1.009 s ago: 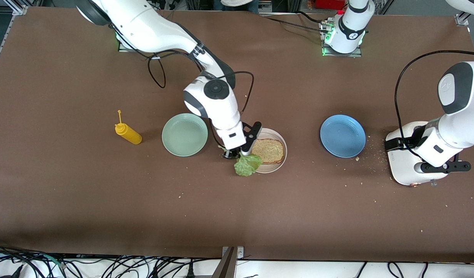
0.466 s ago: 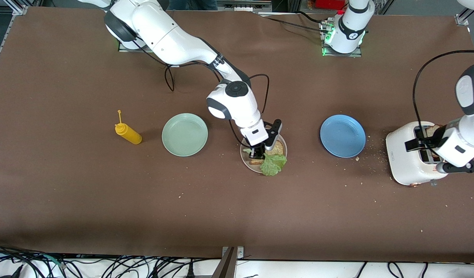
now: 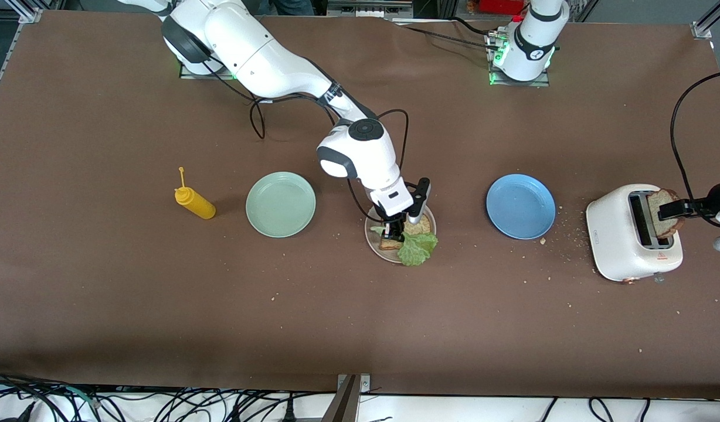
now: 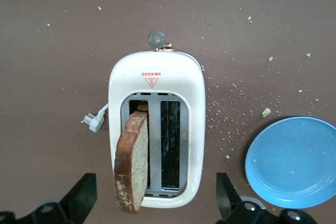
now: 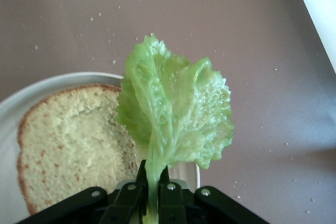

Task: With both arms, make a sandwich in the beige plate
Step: 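Lay the lettuce on the bread while the left gripper grasps toaster bread, then lift the toast with the left gripper while the right gripper withdraws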

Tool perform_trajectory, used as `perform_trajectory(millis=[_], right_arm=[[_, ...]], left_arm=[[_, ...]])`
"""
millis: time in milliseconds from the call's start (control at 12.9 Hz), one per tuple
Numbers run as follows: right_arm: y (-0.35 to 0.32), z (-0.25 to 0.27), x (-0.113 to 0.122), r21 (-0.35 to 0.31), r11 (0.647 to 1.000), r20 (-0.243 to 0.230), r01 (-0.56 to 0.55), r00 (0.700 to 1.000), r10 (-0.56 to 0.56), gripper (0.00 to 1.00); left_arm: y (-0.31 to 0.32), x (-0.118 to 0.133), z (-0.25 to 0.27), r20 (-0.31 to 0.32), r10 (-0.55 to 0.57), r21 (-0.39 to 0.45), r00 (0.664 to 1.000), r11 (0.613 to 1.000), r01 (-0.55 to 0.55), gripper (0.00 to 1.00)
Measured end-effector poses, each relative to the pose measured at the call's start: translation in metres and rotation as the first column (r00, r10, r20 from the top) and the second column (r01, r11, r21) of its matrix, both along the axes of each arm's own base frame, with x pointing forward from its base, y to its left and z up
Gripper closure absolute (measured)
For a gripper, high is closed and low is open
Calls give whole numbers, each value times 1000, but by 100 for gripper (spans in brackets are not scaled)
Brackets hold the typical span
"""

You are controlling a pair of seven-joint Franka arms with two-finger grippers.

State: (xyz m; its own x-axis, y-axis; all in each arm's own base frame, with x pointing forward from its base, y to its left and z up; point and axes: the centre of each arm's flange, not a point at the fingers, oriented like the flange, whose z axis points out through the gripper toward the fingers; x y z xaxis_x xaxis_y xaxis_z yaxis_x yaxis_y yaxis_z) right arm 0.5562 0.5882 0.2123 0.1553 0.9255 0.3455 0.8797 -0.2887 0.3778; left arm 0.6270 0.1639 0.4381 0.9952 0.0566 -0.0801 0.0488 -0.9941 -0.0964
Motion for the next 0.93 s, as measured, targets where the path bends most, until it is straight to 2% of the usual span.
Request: perform_trajectory(millis=[310, 388, 699, 854, 931], right_arm=[[-2, -14, -4, -31, 999, 5, -17, 1000, 17, 91], [-2, -11, -4, -23, 1000, 5, -5, 1000, 5, 84], [-4, 14, 4, 13, 999, 9, 38, 999, -38, 38], [-7, 18, 6, 12, 999, -2, 52, 999, -52, 12], [-9, 17, 7, -1, 998, -15, 66, 998, -66, 1]], left_arm=[[27, -38, -35, 67, -24, 9, 997, 1000, 24, 0], [41, -45, -40, 79, -35, 12, 996, 999, 34, 0], [55, -54, -52, 100, 8, -45, 995, 999, -4, 0], [57, -56, -58, 91, 10, -52, 996, 999, -5, 9], [57, -58, -63, 81, 1, -55, 997, 998, 3, 22]])
